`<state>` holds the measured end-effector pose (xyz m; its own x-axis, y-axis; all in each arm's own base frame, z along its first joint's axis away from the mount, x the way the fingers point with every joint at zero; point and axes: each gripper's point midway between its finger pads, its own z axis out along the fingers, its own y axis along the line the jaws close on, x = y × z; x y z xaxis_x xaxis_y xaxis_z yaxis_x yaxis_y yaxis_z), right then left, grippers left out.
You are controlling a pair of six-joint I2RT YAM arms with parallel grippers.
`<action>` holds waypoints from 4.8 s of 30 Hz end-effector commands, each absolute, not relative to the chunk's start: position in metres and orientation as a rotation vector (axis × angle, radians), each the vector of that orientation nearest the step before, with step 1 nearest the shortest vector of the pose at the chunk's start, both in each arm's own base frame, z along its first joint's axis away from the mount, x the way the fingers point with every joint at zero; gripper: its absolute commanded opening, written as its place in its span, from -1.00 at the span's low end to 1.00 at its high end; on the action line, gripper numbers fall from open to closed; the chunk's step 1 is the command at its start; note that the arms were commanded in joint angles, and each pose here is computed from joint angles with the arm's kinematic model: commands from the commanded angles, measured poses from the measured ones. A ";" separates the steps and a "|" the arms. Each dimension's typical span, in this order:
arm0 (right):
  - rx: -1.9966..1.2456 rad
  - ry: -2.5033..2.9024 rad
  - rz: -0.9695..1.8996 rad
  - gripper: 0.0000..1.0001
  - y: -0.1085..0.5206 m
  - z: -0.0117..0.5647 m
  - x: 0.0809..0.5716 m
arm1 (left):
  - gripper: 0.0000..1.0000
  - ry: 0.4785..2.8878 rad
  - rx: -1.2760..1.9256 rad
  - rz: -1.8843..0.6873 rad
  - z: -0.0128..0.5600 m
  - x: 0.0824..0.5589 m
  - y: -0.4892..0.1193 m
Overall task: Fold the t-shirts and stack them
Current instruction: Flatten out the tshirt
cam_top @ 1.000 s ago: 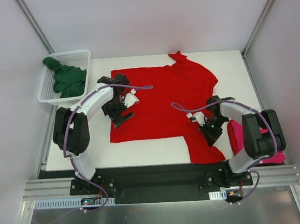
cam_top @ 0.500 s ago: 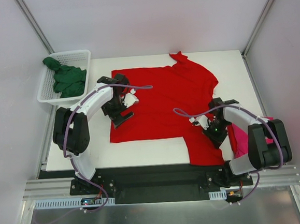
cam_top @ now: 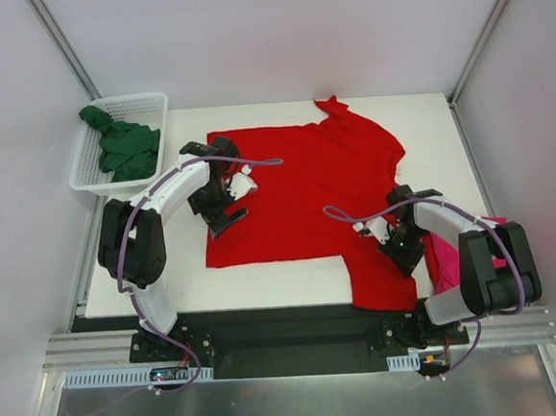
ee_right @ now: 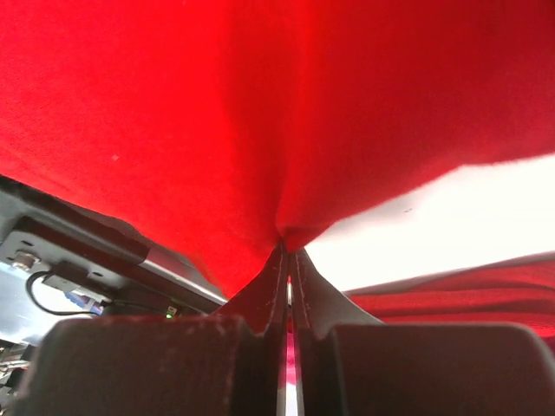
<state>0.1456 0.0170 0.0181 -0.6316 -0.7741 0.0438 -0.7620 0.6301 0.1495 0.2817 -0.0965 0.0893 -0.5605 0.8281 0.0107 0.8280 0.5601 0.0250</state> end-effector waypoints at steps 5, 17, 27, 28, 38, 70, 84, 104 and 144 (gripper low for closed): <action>1.280 -2.685 -0.077 -0.69 0.003 0.015 0.136 | 0.99 2.750 1.493 0.030 0.099 0.274 -0.097; 1.356 -3.185 0.519 0.99 -0.011 0.110 0.246 | 0.99 2.626 1.472 0.121 0.129 0.292 -0.097; 1.550 -3.265 0.470 1.00 0.031 0.141 0.327 | 0.98 2.527 1.332 0.067 0.131 0.381 -0.148; 1.568 -3.283 0.483 1.00 0.034 0.143 0.338 | 0.99 2.529 1.327 0.053 0.129 0.385 -0.152; 1.561 -3.162 0.561 1.00 0.023 0.073 0.394 | 0.99 2.507 1.401 0.028 0.110 0.399 -0.180; 1.390 -3.001 0.323 1.00 0.006 0.098 0.374 | 0.98 2.425 1.285 0.116 0.042 0.496 -0.161; 1.423 -2.856 -0.371 1.00 0.061 0.075 0.256 | 0.99 2.442 1.321 0.218 0.051 0.477 -0.134; 1.406 -2.700 -0.400 1.00 0.070 0.017 0.244 | 0.98 2.464 1.280 0.316 0.070 0.469 -0.101; 1.473 -2.143 -0.586 1.00 0.100 0.072 0.131 | 0.98 2.612 1.320 0.343 0.046 0.415 -0.034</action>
